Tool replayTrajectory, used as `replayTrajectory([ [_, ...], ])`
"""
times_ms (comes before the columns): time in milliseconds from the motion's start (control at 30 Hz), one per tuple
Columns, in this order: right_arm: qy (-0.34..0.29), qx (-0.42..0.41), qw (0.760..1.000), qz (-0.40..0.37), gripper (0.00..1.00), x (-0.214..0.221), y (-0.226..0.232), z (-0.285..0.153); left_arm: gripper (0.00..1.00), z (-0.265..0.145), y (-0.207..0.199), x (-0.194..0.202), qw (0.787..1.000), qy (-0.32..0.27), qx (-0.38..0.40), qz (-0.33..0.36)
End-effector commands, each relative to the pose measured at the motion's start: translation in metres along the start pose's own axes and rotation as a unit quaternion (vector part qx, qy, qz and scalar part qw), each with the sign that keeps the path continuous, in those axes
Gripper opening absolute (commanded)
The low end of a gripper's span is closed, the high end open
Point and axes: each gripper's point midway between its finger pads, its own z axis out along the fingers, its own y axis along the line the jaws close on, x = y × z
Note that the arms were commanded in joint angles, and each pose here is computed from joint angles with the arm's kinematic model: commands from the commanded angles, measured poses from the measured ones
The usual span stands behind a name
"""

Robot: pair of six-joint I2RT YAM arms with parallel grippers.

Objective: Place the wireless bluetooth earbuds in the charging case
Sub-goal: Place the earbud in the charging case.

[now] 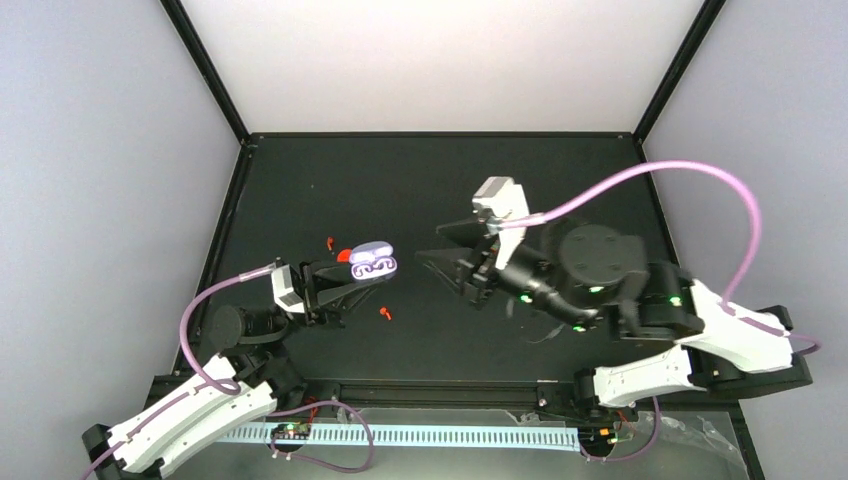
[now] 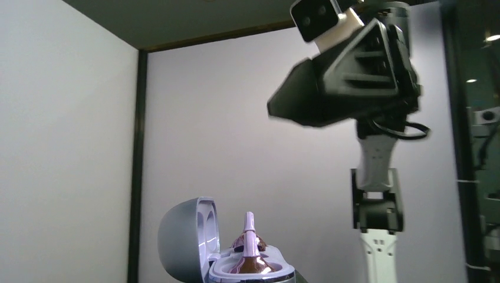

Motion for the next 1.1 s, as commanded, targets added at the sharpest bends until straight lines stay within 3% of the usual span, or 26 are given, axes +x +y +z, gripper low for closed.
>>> replayTrajectory([
  [0,0.063,-0.148,0.985,-0.068,0.47,0.007,0.038,-0.032,0.02,-0.003,-0.027,-0.004,0.997,0.009,0.073,-0.039],
  [167,0.123,-0.215,0.966,-0.068,0.43,0.038,0.06,-0.036,0.02,-0.005,-0.038,0.002,0.992,0.027,0.105,-0.064],
  [467,0.168,-0.234,0.956,-0.059,0.36,0.066,0.061,-0.026,0.02,-0.01,-0.049,0.015,0.984,0.058,0.136,-0.097],
  [1067,0.176,-0.24,0.953,-0.047,0.19,0.08,0.06,0.001,0.01,-0.016,-0.051,0.018,0.983,0.073,0.133,-0.104],
])
